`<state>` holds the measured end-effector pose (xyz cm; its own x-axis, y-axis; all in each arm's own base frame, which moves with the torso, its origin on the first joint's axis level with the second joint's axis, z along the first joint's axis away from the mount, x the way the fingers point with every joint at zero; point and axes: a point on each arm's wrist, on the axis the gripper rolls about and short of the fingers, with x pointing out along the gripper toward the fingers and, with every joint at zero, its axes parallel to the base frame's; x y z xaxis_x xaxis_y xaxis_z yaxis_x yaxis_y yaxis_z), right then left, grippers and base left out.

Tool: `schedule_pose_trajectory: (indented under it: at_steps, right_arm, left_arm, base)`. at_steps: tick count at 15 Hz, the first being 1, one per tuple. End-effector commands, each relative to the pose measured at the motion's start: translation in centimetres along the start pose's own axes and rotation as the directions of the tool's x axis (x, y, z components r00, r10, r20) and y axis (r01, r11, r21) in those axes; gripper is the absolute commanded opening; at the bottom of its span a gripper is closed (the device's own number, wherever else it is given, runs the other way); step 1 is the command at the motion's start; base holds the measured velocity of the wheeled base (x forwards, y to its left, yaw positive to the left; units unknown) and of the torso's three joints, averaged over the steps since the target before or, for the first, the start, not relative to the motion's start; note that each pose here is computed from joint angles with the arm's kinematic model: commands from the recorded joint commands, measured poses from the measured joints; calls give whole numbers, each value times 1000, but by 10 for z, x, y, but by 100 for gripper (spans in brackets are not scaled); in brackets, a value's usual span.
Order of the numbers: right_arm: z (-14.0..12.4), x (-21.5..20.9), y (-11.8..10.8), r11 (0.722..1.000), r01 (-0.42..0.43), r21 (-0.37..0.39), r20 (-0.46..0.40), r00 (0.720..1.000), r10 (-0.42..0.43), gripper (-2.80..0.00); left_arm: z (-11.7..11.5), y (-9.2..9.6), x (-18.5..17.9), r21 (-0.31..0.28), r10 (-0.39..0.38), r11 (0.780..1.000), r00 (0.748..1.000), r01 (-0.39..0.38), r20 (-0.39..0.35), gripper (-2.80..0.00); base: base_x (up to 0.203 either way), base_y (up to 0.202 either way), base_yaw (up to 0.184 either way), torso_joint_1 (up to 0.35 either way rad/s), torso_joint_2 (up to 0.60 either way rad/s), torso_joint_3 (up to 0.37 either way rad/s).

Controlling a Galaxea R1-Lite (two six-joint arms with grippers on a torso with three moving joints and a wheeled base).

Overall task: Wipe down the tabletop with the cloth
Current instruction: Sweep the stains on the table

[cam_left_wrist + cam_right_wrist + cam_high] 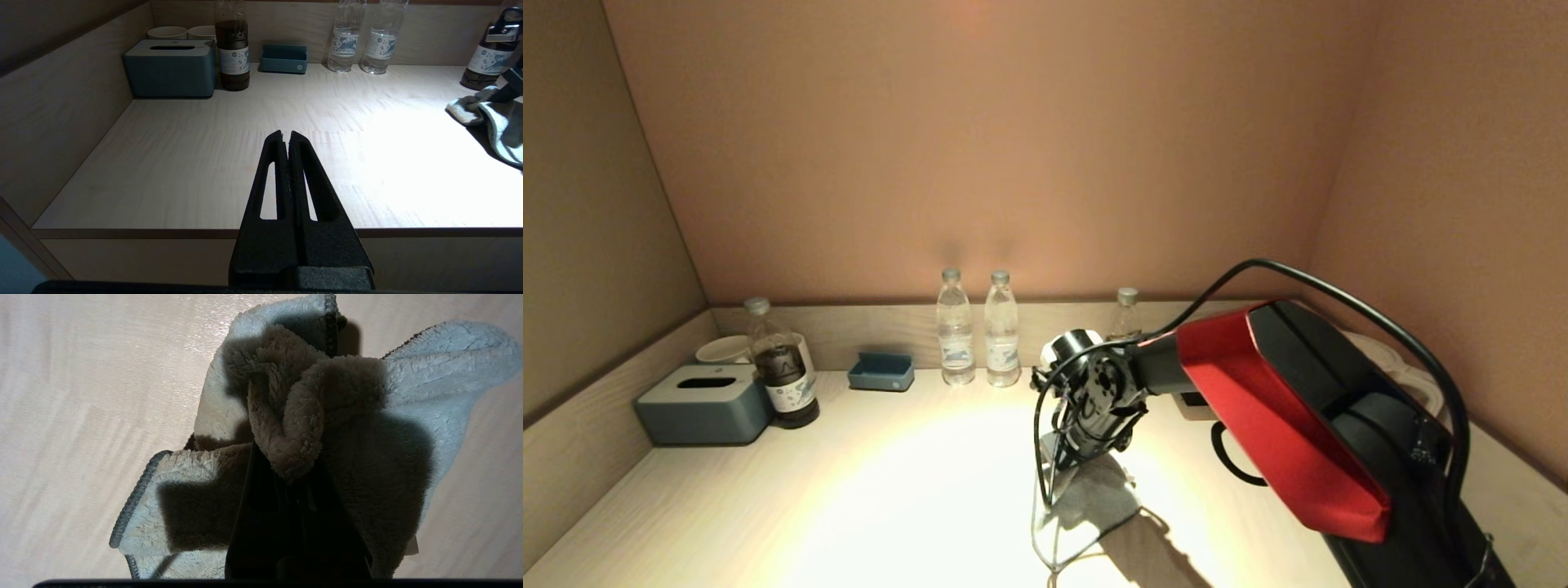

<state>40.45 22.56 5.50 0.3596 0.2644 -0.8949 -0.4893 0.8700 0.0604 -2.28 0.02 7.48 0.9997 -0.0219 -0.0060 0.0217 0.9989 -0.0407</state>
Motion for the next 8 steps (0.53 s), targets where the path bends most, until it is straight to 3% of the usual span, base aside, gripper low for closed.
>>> schedule_pose_trajectory:
  at_steps: [1,4,8]
  right_arm:
    - [-1,-10,-12,1000,10,24,5,1000,-10,-280]
    - [-9,-28,-43,995,41,89,-2,999,-41,-280]
    - [-25,-41,-70,987,72,141,-33,997,-68,-280]
  left_arm:
    - [0,0,0,-1,0,1000,1000,0,0,-280]
    - [0,0,0,-1,0,1000,1000,0,0,-280]
    - [0,0,0,-1,0,1000,1000,0,0,-280]
  base:
    - [0,0,0,0,0,0]
    - [0,0,0,0,0,0]
    - [0,0,0,0,0,0]
